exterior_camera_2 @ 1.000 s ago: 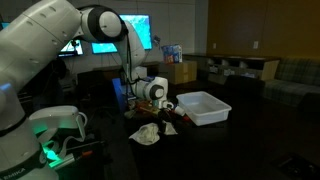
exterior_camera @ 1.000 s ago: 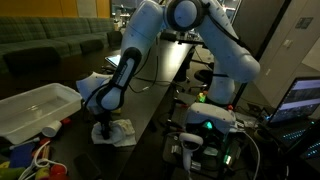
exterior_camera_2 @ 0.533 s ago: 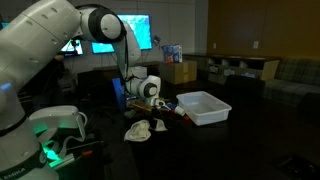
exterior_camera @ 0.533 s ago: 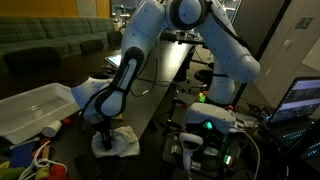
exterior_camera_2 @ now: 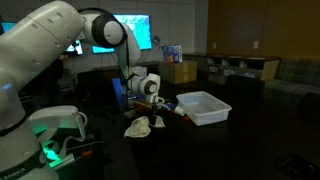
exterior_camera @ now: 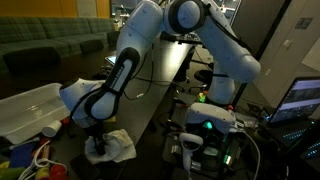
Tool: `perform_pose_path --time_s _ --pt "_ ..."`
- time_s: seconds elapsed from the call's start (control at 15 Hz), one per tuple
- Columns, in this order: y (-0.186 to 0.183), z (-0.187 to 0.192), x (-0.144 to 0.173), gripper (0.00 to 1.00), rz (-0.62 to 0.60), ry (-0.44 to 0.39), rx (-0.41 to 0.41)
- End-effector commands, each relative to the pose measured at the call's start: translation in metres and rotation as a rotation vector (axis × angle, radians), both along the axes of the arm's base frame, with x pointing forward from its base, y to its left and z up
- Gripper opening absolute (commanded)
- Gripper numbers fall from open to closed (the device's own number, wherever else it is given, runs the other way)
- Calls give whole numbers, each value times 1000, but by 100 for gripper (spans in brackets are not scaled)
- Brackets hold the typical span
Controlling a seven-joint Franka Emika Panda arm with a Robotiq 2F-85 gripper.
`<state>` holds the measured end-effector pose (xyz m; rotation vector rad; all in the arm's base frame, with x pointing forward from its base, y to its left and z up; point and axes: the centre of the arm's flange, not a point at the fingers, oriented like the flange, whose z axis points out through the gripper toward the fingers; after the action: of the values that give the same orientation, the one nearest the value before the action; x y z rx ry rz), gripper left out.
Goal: Use the towel to push all contents to the left
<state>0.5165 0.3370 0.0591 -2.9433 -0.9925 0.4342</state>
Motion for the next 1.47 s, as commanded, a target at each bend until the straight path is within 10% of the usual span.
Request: perform_pose_path --time_s 0.0,1.4 --pt "25 5 16 1 -7 36 38" --pt "133 34 50 1 -88 28 239"
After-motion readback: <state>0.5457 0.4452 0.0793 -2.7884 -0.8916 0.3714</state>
